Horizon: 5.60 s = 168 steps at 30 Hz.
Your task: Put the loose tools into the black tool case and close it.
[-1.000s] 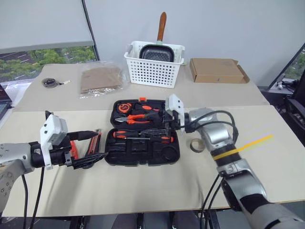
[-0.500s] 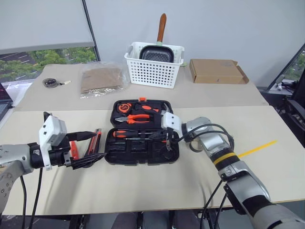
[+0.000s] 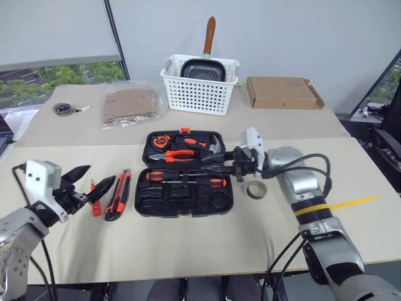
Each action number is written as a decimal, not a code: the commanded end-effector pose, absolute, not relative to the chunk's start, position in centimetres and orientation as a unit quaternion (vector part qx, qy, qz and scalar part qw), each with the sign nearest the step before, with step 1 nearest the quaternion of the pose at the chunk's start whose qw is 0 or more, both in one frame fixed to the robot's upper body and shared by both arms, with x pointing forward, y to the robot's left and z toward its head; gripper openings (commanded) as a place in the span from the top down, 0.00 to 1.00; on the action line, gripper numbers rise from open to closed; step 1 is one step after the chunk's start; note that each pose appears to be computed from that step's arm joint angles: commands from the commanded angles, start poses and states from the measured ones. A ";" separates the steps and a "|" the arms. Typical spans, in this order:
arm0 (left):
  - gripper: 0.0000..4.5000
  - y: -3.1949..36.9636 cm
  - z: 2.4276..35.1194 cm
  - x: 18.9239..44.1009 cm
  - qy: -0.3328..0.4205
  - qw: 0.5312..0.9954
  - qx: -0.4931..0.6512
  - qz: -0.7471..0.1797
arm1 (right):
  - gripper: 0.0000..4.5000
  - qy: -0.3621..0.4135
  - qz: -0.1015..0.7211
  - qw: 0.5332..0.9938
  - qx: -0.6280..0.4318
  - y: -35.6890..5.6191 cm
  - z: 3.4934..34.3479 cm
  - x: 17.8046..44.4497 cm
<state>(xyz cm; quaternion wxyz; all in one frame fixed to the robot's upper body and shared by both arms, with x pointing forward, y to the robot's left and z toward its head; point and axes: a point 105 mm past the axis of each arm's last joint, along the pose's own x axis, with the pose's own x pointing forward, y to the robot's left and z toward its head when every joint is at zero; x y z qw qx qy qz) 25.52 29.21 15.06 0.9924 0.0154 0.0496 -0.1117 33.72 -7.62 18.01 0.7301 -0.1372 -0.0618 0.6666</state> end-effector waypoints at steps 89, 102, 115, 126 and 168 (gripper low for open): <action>0.89 14.9 11.5 32.0 0.142 0.704 0.352 -0.600 | 0.00 -0.083 0.599 0.784 -0.141 -14.0 21.7 27.7; 0.89 15.0 11.1 32.6 0.162 0.692 0.371 -0.598 | 0.00 -0.085 0.597 0.785 -0.144 -14.0 21.3 27.8; 0.13 14.5 15.9 32.7 0.057 0.760 0.290 -0.579 | 0.00 -0.082 0.596 0.785 -0.148 -14.3 21.1 27.8; 0.49 16.8 17.1 32.3 0.023 0.852 0.182 -0.491 | 0.00 -0.083 0.604 0.779 -0.146 -13.7 20.7 28.0; 0.79 22.7 18.0 31.2 -0.046 0.965 0.073 -0.246 | 0.00 -0.087 0.631 0.760 -0.134 -13.4 21.0 29.0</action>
